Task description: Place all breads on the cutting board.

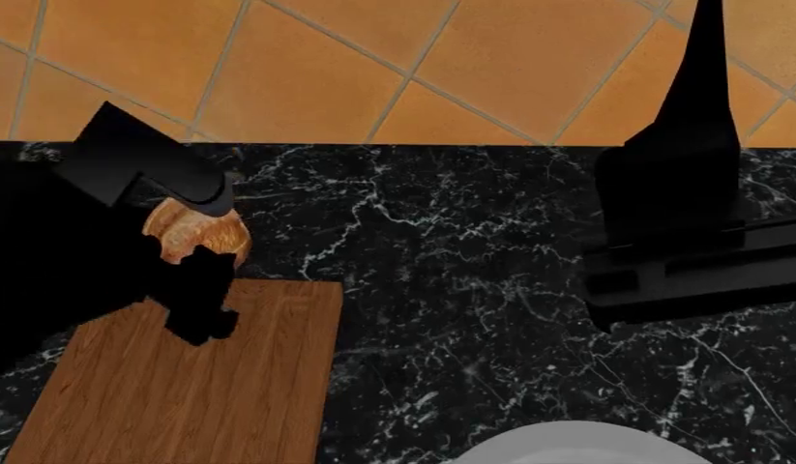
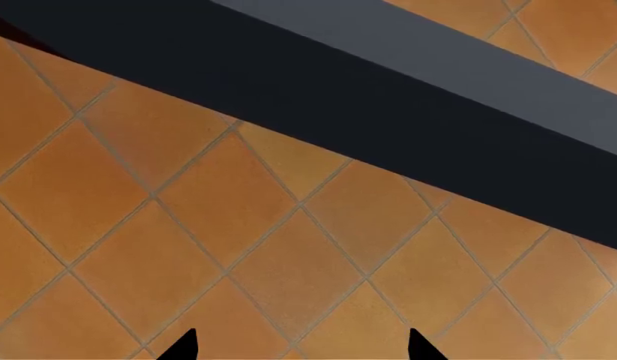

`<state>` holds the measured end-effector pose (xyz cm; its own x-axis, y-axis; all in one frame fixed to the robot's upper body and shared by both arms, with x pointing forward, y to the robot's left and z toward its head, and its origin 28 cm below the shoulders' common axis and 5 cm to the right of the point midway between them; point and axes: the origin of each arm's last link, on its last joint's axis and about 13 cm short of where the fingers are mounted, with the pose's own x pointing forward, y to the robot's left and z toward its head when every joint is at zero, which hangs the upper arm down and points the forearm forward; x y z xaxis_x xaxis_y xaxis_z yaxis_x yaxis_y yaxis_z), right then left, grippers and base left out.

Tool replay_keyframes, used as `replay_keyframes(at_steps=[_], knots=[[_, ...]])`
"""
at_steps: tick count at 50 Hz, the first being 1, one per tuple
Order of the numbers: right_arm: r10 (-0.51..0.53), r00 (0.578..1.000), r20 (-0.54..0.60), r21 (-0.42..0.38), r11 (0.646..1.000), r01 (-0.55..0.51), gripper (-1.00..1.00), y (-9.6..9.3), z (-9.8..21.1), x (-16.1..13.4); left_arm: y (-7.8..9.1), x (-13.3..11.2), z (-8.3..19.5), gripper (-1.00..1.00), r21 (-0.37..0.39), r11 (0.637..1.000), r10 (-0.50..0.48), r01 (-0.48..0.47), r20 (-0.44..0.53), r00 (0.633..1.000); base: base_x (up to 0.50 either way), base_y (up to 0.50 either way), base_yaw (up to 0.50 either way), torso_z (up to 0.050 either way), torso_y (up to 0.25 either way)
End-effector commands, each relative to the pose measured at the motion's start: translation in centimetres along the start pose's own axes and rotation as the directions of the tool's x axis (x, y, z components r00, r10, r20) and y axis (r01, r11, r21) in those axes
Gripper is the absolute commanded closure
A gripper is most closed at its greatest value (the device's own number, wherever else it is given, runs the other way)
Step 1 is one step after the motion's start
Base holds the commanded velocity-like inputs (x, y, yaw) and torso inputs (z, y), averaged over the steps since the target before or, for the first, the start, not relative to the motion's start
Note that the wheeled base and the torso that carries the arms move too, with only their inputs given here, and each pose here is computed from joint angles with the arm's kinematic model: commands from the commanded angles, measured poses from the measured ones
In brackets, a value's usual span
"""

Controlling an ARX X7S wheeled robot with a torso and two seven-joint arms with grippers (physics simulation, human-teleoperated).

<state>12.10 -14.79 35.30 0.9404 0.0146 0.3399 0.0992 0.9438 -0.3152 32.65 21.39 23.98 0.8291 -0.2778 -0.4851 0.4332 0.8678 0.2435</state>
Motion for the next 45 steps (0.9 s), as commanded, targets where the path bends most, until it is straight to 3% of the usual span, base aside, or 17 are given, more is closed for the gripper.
replay_keyframes(at_steps=[1, 15, 25, 33, 34, 45], knots=[[0.004, 0.999, 0.037, 0.032, 0.999, -0.005, -1.00, -0.3, 0.6, 0.4, -0.5, 1.3, -1.1, 1.00, -0.010, 0.999, -0.030, 0.030, -0.036, 0.999, 0.00, 0.00, 0.00, 0.000, 0.000], [0.005, 0.999, 0.038, 0.030, 1.000, -0.006, -1.00, -0.2, 0.8, 0.6, -0.6, 1.5, -2.2, 1.00, -0.005, 0.999, -0.050, 0.050, -0.092, 0.995, 0.00, 0.00, 0.00, 0.000, 0.000], [0.005, 0.999, 0.034, 0.032, 0.999, -0.006, -1.00, -0.1, 0.6, 0.9, -1.8, -3.0, -1.6, 1.00, 0.053, 0.992, -0.114, 0.118, -0.065, 0.991, 0.00, 0.00, 0.00, 0.000, 0.000], [0.004, 0.999, 0.033, 0.034, 0.999, -0.005, -1.00, -0.1, 0.8, 1.0, -1.7, -4.1, -1.2, 1.00, 0.034, 0.993, -0.114, 0.116, -0.056, 0.992, 0.00, 0.00, 0.00, 0.000, 0.000], [0.004, 0.999, 0.033, 0.033, 0.999, -0.005, -1.00, -0.1, 0.8, 1.0, -1.6, -4.3, -0.8, -1.00, 0.012, 0.994, -0.112, 0.113, -0.035, 0.993, 0.00, 0.00, 0.00, 0.000, 0.000], [0.014, 1.000, 0.025, 0.038, 0.999, -0.015, -1.00, 0.2, 0.5, 0.9, 0.0, -8.3, 3.0, -1.00, -0.017, 1.000, -0.021, 0.024, 0.159, 0.987, 0.00, 0.00, 0.00, 0.000, 0.000]])
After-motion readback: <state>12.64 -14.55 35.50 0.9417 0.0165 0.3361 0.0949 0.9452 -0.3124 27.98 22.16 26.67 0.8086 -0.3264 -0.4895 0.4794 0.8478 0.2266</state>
